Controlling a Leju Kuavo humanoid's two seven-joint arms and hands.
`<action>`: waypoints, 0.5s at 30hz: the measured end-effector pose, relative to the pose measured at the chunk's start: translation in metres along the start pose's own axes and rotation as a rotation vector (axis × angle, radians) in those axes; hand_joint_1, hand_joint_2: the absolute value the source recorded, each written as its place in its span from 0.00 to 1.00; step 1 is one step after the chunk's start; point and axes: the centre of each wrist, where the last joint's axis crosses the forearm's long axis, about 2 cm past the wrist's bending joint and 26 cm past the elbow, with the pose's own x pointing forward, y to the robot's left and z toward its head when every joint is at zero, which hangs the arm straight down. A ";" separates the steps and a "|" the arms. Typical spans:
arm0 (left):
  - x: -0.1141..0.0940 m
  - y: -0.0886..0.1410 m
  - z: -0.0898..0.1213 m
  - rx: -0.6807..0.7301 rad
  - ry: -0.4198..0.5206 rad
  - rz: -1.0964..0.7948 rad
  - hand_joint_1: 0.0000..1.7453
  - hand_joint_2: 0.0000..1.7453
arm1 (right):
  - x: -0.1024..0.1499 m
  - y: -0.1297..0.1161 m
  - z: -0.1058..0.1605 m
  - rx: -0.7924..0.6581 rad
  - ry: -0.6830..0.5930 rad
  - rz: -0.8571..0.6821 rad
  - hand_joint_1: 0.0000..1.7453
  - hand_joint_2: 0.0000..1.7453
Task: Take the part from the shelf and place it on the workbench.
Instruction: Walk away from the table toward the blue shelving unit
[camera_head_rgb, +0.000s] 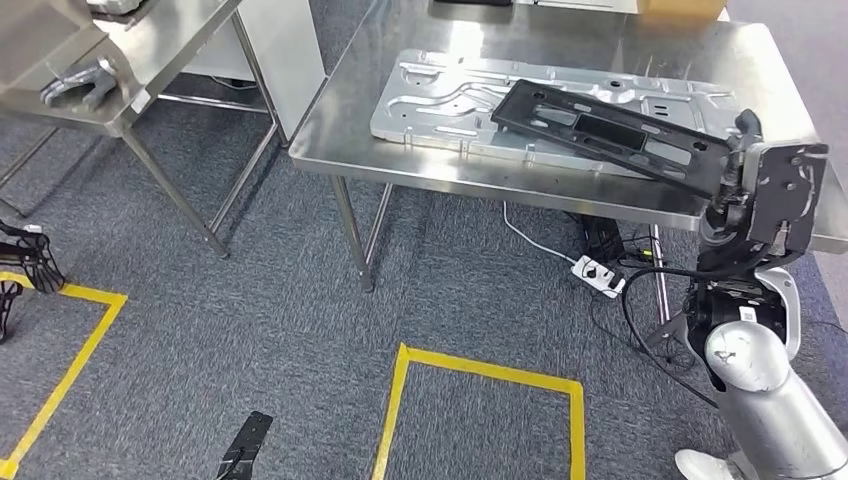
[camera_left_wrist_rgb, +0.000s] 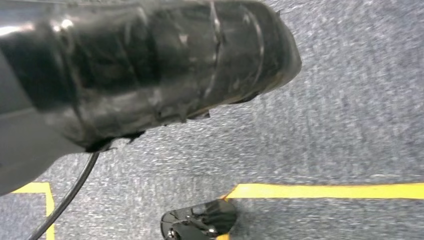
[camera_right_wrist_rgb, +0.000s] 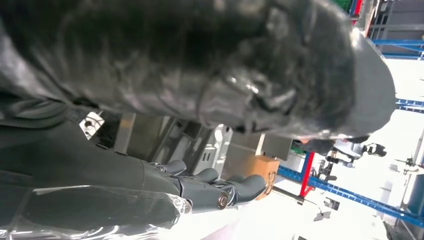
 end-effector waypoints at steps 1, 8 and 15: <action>0.001 0.000 -0.001 0.001 -0.002 0.000 0.00 0.00 | 0.001 -0.001 0.000 -0.008 -0.004 -0.003 0.00 0.00; 0.004 -0.001 -0.001 0.000 -0.005 0.001 0.00 0.00 | -0.003 -0.003 0.004 -0.055 -0.006 -0.001 0.00 0.00; 0.005 -0.002 -0.001 -0.004 -0.006 0.000 0.00 0.00 | -0.006 -0.007 0.006 -0.094 -0.035 0.041 0.00 0.00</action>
